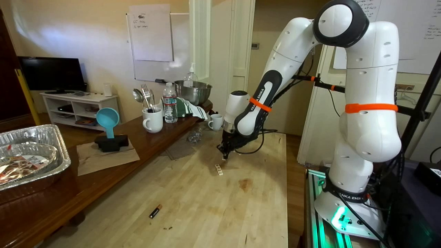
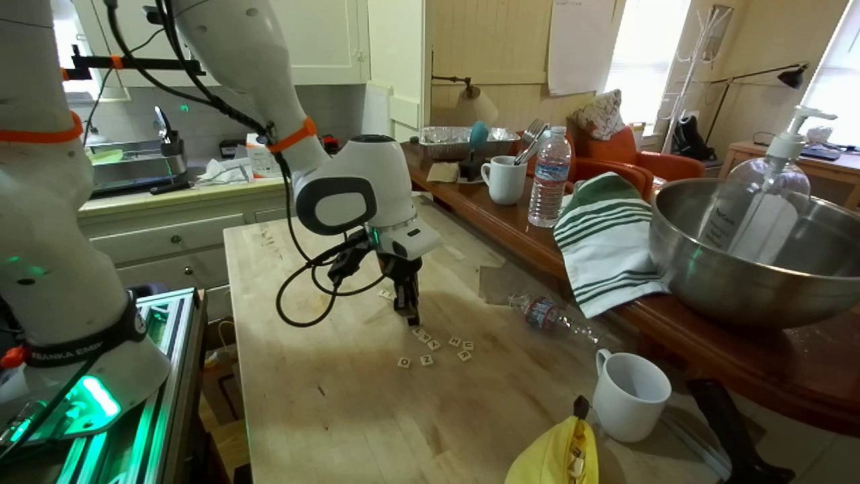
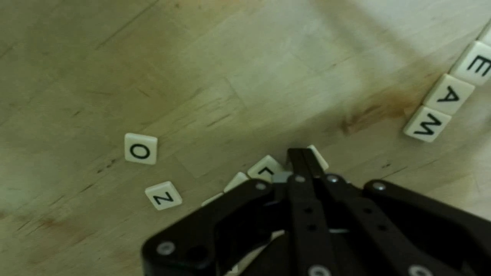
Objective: Put an item on the table next to the aligned items
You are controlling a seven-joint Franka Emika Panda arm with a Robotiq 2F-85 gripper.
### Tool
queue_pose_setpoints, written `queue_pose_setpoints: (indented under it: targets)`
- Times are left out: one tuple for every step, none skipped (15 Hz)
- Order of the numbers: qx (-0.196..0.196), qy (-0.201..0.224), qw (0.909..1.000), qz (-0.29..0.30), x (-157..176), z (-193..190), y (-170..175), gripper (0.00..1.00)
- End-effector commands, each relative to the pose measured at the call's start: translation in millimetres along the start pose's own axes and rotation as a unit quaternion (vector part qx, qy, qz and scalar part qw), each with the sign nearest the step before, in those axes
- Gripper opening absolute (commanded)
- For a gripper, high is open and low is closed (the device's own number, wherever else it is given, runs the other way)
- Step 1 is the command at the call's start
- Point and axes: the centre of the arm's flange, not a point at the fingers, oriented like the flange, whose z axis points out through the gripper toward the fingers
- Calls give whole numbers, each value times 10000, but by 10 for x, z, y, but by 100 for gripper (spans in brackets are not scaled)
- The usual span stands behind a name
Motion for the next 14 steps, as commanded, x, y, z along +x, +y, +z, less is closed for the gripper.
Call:
queue_pose_setpoints:
  targets:
    - [-117, -257, 9989, 383, -101, 199, -164, 0]
    - [-89, -303, 9983, 499, -98, 174, -179, 0]
    - [-49, -317, 9977, 592, -97, 132, -191, 0]
    - [-18, -312, 9974, 644, -95, 96, -198, 0]
    - [5, -241, 9978, 621, -91, 43, -195, 0]
    - [-7, -219, 9978, 618, -80, 10, -194, 0]
    - [-2, -143, 9981, 599, -61, -36, -176, 0]
    - [-1, -147, 9982, 580, -53, -61, -165, 0]
    - [24, -89, 9985, 541, -47, -97, -148, 0]
    - [40, -56, 9985, 541, -44, -127, -139, 0]
    - [79, -29, 9986, 516, -41, -168, -132, 0]
    - [124, 13, 9987, 485, -40, -215, -130, 0]
    - [157, 35, 9988, 465, -34, -253, -134, 0]
    - [197, 36, 9989, 428, -27, -290, -142, 0]
